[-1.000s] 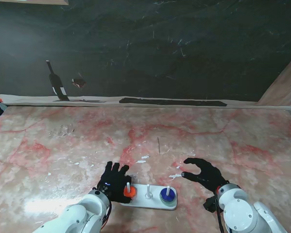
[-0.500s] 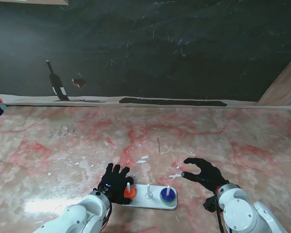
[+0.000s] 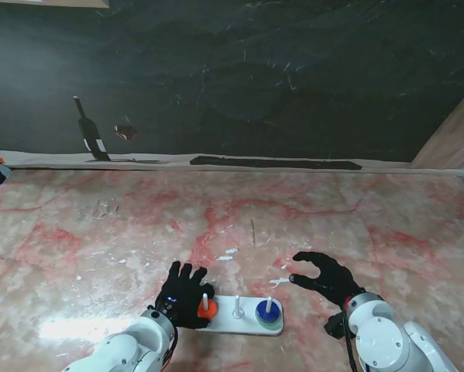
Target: Move the three rings of the Hanoi Tower from the left rod to the right rod
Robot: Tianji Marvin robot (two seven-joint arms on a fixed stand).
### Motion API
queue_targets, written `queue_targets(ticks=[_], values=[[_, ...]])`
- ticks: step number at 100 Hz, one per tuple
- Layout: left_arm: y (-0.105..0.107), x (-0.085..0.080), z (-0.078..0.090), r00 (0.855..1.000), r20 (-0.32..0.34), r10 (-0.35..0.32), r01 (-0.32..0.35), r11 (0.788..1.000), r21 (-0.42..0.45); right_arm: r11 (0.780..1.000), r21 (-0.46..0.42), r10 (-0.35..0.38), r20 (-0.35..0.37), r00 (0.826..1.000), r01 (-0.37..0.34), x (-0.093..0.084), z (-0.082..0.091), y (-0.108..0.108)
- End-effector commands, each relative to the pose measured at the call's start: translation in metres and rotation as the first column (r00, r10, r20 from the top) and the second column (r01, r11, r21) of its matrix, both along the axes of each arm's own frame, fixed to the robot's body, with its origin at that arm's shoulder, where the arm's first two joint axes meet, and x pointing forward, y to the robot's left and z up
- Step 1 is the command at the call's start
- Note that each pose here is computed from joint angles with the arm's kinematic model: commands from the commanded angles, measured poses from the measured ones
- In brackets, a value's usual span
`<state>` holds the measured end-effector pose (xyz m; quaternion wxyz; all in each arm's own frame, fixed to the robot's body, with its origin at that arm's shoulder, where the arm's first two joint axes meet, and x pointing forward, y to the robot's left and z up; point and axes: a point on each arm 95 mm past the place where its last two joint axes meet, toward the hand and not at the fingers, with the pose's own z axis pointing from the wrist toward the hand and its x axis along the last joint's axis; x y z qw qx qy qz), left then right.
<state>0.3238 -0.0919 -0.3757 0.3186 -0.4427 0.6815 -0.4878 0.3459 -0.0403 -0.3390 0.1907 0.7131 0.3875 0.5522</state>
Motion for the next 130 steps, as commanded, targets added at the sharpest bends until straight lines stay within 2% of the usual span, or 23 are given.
queue_targets(ticks=[1,72,130], values=[[0.000,-0.004,-0.005,1.000,-0.012,-0.003,0.003,1.000,0.001,1.000,0.000,0.005,-0.005,1.000,-0.005,-0.002,-0.002,0.002],[-0.001,-0.004,-0.003,1.000,0.028,-0.012,0.012,1.000,-0.006,1.000,-0.002,0.005,-0.003,1.000,-0.005,-0.002,-0.001,0.002],[-0.002,0.000,0.009,0.998,0.036,-0.060,0.060,0.998,0.020,1.000,-0.005,0.006,-0.004,1.000,-0.006,-0.002,-0.001,0.003]])
